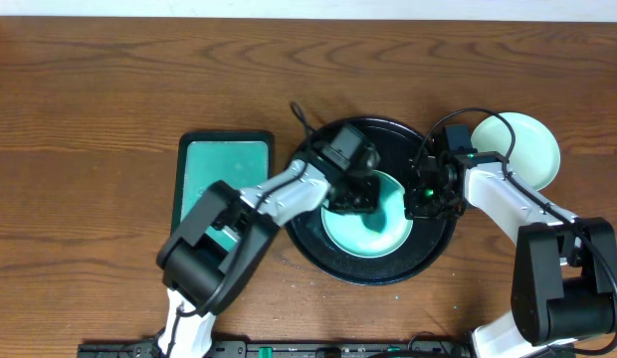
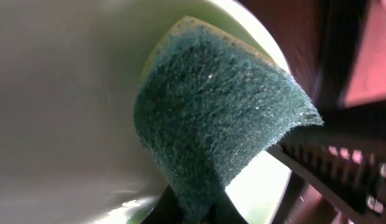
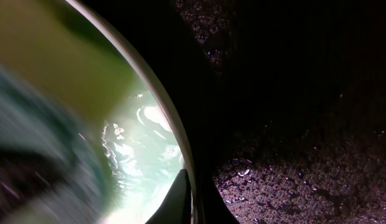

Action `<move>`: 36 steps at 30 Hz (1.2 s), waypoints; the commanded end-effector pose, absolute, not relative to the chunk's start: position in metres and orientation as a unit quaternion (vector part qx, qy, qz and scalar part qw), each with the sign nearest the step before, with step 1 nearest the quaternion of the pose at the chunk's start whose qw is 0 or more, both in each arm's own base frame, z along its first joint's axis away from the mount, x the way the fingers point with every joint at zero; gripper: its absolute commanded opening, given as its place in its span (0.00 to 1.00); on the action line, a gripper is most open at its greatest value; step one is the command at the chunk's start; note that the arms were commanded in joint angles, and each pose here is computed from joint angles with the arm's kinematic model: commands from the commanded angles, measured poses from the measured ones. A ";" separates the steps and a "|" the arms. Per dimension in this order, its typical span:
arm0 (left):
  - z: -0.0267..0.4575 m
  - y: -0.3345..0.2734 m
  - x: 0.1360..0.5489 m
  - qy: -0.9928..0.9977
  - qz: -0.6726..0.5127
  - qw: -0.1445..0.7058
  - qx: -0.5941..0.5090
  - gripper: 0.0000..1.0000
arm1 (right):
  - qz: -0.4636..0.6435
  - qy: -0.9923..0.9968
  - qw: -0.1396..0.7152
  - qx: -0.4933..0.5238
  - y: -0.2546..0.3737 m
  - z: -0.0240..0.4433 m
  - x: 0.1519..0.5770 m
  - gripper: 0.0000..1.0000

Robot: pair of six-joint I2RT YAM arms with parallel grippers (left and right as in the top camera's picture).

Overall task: Clean dirty plates on tray and stack at the side
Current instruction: 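Scrub the last green plate with the sponge while right gripper holds it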

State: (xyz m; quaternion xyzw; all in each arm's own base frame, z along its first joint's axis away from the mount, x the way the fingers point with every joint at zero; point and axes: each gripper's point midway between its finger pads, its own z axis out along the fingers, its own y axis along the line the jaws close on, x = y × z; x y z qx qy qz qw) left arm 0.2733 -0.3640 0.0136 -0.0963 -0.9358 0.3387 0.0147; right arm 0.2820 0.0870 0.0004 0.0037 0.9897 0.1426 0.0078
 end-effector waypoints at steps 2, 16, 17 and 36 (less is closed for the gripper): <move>-0.003 -0.374 0.230 -0.929 0.338 0.085 -0.123 0.08 | 0.119 0.993 -0.013 0.005 0.083 -0.013 0.272 0.01; -0.038 -0.221 0.276 -0.999 0.008 0.024 0.038 0.07 | 0.119 0.993 -0.016 0.005 0.083 -0.013 0.271 0.01; -0.035 -0.210 0.283 -0.999 -0.014 0.013 0.044 0.07 | 0.119 0.993 -0.016 0.005 0.083 -0.013 0.271 0.01; -0.028 -0.333 0.273 -0.946 0.291 0.094 -0.107 0.07 | 0.119 0.993 -0.014 0.005 0.083 -0.013 0.272 0.01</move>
